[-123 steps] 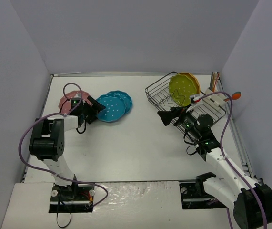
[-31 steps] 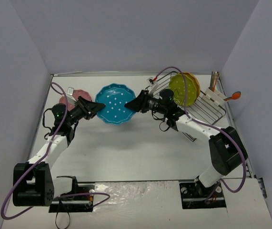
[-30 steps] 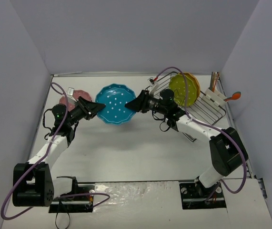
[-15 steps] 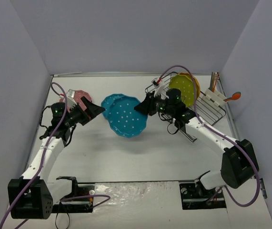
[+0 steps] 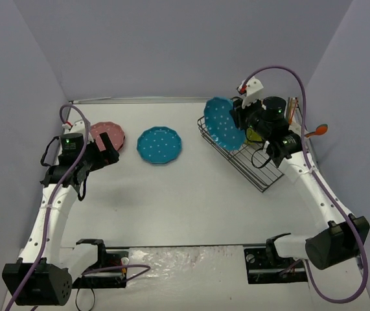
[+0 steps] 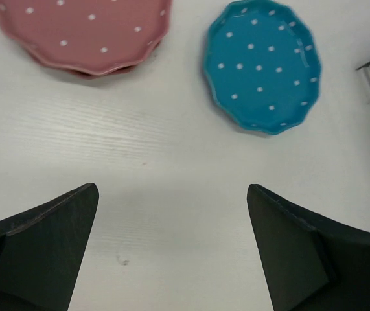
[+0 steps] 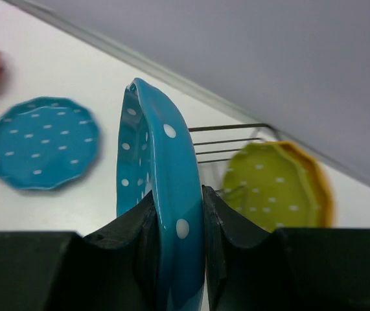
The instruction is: Load the plates into the dish rack
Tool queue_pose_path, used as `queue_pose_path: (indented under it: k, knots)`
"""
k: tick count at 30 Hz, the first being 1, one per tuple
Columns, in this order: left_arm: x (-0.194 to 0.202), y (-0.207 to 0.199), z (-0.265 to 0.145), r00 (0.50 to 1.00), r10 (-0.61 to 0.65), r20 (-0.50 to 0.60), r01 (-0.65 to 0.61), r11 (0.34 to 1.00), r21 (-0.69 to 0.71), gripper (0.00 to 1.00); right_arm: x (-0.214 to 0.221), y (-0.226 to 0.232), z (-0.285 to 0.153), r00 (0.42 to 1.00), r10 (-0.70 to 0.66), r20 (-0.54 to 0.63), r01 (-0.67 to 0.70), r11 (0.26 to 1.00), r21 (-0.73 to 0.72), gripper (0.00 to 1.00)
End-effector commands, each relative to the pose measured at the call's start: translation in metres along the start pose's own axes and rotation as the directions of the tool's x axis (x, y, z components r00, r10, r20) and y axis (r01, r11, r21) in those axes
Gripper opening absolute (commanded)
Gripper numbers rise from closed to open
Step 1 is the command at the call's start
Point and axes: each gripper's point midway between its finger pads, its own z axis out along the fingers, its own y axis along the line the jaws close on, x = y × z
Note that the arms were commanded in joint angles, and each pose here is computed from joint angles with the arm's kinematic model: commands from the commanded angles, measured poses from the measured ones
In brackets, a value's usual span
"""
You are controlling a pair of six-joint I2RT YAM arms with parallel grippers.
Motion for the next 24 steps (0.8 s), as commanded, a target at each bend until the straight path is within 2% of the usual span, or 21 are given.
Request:
queue_pose_path:
  k: [1, 6, 10, 17, 24]
  knots:
    - [0.005, 0.037, -0.006, 0.996, 0.088, -0.004, -0.088, 0.982, -0.169, 0.97, -0.093, -0.076, -0.020, 0.938, -0.310, 0.154, 0.254, 0.918, 0.303, 0.00]
    - [0.009, 0.041, -0.007, 0.996, 0.090, -0.018, -0.092, 0.978, -0.189, 0.97, -0.091, -0.112, 0.005, 0.897, -0.440, 0.043, 0.397, 0.844, 0.360, 0.00]
    - [0.007, 0.041, -0.009, 0.996, 0.092, -0.007, -0.092, 0.977, -0.192, 0.97, -0.085, -0.134, 0.023, 0.874, -0.485, -0.022, 0.457, 0.806, 0.377, 0.00]
    - [0.008, 0.040, -0.009, 0.996, 0.090, -0.010, -0.090, 0.978, -0.186, 0.97, -0.061, -0.144, 0.052, 0.861, -0.502, -0.082, 0.498, 0.797, 0.341, 0.00]
    - [0.008, 0.041, -0.010, 0.996, 0.092, -0.006, -0.091, 0.978, -0.187, 0.97, -0.016, -0.147, 0.075, 0.875, -0.465, -0.133, 0.483, 0.828, 0.286, 0.00]
